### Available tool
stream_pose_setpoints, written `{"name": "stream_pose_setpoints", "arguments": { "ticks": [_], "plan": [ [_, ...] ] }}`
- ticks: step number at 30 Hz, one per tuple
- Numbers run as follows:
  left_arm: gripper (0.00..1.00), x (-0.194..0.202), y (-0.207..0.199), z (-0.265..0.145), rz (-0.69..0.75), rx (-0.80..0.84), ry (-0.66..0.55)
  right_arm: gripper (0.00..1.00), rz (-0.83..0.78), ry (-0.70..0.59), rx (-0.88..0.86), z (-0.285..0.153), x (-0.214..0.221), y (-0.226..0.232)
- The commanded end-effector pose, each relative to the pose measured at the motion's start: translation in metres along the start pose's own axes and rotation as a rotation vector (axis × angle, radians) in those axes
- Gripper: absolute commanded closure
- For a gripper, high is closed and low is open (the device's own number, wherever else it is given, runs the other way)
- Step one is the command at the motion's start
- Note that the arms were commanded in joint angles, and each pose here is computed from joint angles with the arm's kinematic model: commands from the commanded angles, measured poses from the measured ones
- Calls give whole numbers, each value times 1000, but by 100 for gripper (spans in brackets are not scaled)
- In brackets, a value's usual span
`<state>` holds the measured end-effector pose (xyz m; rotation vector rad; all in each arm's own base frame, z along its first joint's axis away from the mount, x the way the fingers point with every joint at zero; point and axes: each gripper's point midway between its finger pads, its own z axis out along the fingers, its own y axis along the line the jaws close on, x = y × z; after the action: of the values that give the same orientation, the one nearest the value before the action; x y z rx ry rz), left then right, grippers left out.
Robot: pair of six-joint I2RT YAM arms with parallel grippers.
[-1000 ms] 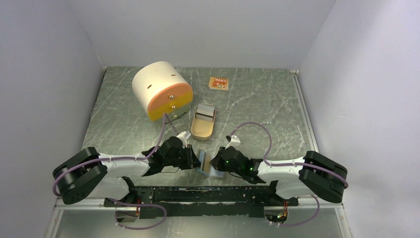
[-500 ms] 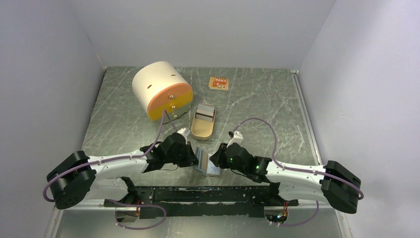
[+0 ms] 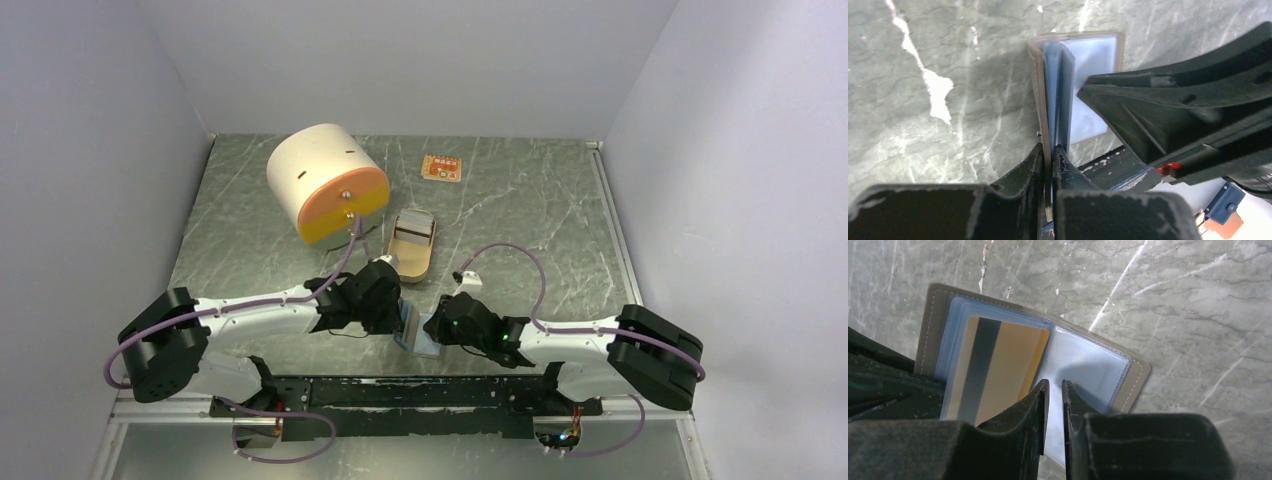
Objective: Put the credit cards into the card holder
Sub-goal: Turn over the card slot in the card holder.
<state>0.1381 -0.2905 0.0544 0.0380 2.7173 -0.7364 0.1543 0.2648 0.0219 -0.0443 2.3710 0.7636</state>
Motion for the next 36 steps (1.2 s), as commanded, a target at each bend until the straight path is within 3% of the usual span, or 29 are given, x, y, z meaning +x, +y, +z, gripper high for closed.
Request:
{"name": "stream_pose_setpoints", "arguments": {
  "ticks": [1, 8, 20, 24, 36],
  "plan": [
    [91, 1, -35, -4, 69, 147, 10, 80, 7, 28, 3, 4, 14, -9],
    [91, 1, -53, -12, 109, 287, -18, 80, 14, 27, 0, 7, 16, -10],
    [91, 5, -66, 1, 174, 344, 23, 79, 32, 18, -19, 8, 16, -8],
    [91, 6, -59, 9, 167, 293, 36, 79, 32, 7, -3, 6, 13, -11],
    [91, 15, -38, 28, 138, 184, 84, 57, 54, -110, 86, -31, -23, -28]
  ]
}}
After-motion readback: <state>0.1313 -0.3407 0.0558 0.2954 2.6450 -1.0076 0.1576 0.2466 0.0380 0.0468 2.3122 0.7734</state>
